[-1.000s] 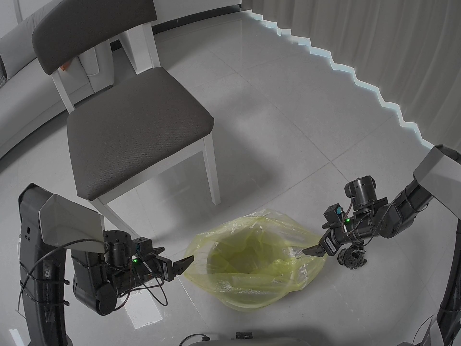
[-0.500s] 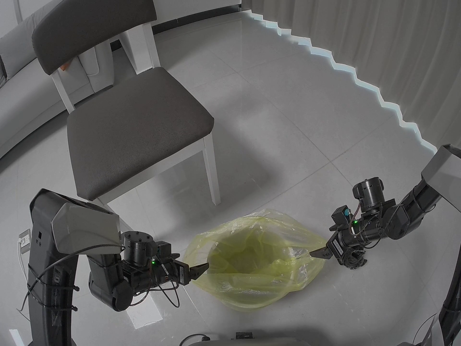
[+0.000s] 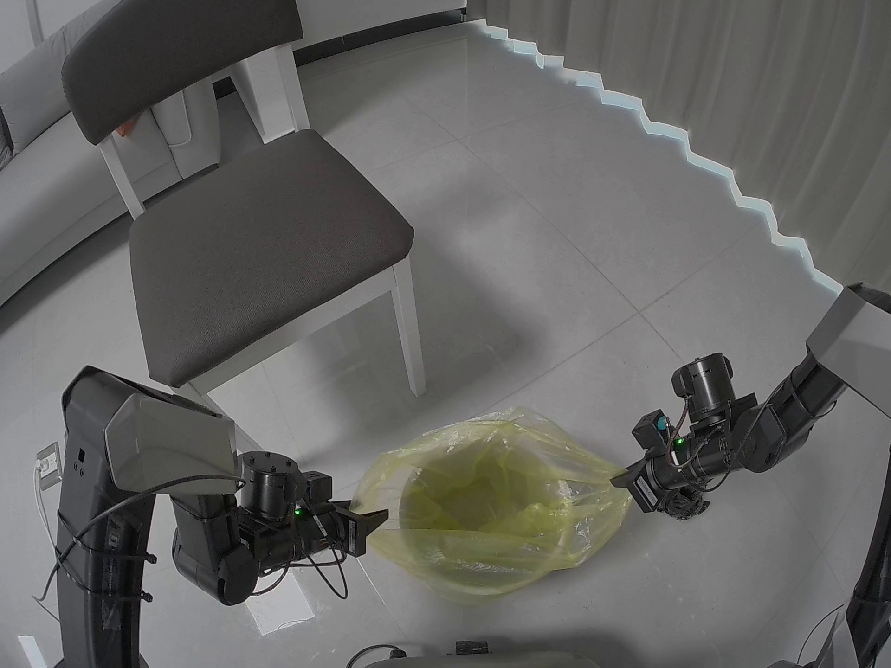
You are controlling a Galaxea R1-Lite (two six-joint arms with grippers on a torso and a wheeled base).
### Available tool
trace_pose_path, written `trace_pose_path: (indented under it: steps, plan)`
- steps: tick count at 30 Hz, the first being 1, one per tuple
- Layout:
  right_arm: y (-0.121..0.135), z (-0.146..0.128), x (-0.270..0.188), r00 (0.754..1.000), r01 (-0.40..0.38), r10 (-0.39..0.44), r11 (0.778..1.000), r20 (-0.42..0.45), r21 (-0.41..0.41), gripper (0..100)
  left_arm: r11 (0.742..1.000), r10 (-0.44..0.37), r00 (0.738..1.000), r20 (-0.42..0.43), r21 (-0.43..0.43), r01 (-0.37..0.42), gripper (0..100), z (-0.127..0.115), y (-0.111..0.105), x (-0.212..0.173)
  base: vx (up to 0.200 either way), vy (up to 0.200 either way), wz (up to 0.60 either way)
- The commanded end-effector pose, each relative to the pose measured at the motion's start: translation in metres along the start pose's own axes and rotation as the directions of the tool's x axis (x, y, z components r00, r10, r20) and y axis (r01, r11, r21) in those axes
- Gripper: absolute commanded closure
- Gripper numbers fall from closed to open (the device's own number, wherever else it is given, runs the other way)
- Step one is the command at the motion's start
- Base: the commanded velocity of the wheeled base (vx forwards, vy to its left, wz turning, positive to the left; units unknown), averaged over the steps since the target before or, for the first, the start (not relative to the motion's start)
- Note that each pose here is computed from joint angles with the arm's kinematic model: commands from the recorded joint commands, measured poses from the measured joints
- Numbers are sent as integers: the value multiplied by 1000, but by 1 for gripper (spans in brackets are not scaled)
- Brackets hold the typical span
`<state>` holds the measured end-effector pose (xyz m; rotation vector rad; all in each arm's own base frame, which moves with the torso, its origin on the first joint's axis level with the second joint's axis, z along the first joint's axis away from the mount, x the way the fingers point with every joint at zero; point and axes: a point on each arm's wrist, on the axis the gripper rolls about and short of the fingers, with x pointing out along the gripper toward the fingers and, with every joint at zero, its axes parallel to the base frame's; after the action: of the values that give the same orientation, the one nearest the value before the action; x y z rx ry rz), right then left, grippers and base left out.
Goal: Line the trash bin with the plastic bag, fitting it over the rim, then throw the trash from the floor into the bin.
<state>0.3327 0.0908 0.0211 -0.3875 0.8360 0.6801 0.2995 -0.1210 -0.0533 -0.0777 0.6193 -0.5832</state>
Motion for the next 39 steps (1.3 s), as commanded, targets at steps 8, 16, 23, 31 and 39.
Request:
trace_pose_path:
  steps: [8,16,23,31,39]
  plan:
    - [0,-20,29,996,-35,36,999,-83,23,100,999,29,998,-52,-16,-30,100,-13,10,-5,0,0,0]
    - [-11,-21,62,994,-18,21,1000,-109,26,100,999,32,997,-69,6,-31,100,-16,14,8,0,0,0]
    - [-18,-14,83,991,-27,30,999,-133,26,100,999,36,996,-83,16,-35,100,-19,18,13,0,0,0]
    - [-20,-10,85,983,-28,30,1000,-182,15,100,998,44,994,-96,56,-39,100,-21,20,9,0,0,0]
    - [-20,-3,91,982,-31,30,1000,-188,2,100,993,42,995,-91,112,-31,100,-17,19,13,0,0,0]
